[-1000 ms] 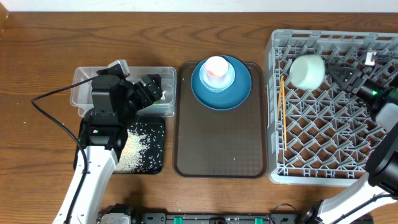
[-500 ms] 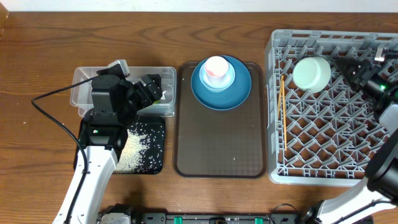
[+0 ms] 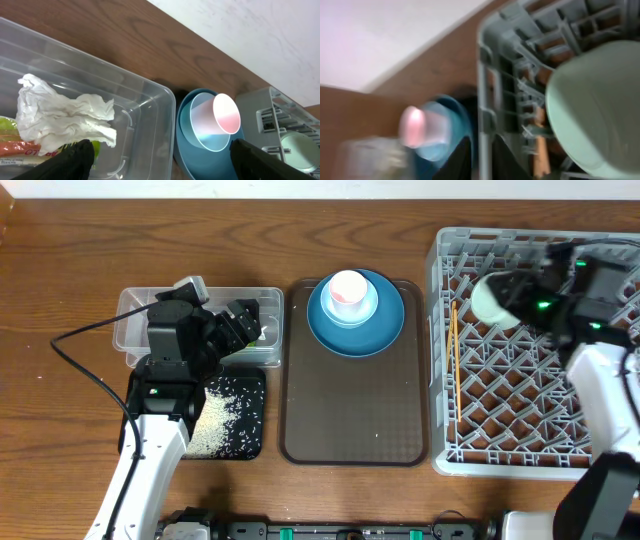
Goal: Sort waste into correct bins and load items into the dishwasher rack
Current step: 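Tilt the bowl upright between rack tines and open the right gripper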
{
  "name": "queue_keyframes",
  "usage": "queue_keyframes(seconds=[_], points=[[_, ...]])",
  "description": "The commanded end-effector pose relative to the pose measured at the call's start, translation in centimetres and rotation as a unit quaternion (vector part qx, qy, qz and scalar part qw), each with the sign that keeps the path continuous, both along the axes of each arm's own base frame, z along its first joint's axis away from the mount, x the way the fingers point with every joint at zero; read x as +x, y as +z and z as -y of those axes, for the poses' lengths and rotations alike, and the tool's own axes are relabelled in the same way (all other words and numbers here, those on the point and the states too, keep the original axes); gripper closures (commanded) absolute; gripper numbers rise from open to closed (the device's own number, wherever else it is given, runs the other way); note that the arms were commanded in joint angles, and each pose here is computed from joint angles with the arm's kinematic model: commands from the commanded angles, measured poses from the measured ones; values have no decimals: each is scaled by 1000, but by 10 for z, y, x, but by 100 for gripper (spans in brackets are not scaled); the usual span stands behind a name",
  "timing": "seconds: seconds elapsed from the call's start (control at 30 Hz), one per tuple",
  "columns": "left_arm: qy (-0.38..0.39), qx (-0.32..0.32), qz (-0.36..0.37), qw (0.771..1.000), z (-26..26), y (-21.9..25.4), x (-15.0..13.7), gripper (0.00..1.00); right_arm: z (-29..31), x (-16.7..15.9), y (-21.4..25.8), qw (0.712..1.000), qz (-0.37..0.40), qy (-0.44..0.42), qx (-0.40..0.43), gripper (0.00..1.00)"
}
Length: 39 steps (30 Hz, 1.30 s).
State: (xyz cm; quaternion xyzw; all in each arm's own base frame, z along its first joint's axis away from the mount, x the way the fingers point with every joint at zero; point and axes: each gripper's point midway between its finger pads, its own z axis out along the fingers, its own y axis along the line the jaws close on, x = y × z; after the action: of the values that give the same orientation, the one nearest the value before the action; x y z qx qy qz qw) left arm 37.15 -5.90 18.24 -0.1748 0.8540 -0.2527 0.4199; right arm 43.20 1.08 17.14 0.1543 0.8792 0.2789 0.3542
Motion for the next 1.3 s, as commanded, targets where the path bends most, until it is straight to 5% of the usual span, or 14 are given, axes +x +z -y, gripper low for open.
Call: queue_keyframes(seconds=[0.0, 0.23, 0.63, 1.27], points=[[-1, 7, 1, 1000, -1, -1, 0, 11, 29, -6, -17, 979, -17, -30, -202, 96], [-1, 7, 0, 1000, -1, -1, 0, 10, 62, -19, -53, 945, -99, -81, -302, 99], [-1, 7, 0, 1000, -1, -1, 0, 10, 103, 3, -61, 923, -81, -143, -349, 99], [-1, 7, 0, 1000, -1, -1, 0, 11, 41, 26, 18, 966, 83, -40, -241, 99]])
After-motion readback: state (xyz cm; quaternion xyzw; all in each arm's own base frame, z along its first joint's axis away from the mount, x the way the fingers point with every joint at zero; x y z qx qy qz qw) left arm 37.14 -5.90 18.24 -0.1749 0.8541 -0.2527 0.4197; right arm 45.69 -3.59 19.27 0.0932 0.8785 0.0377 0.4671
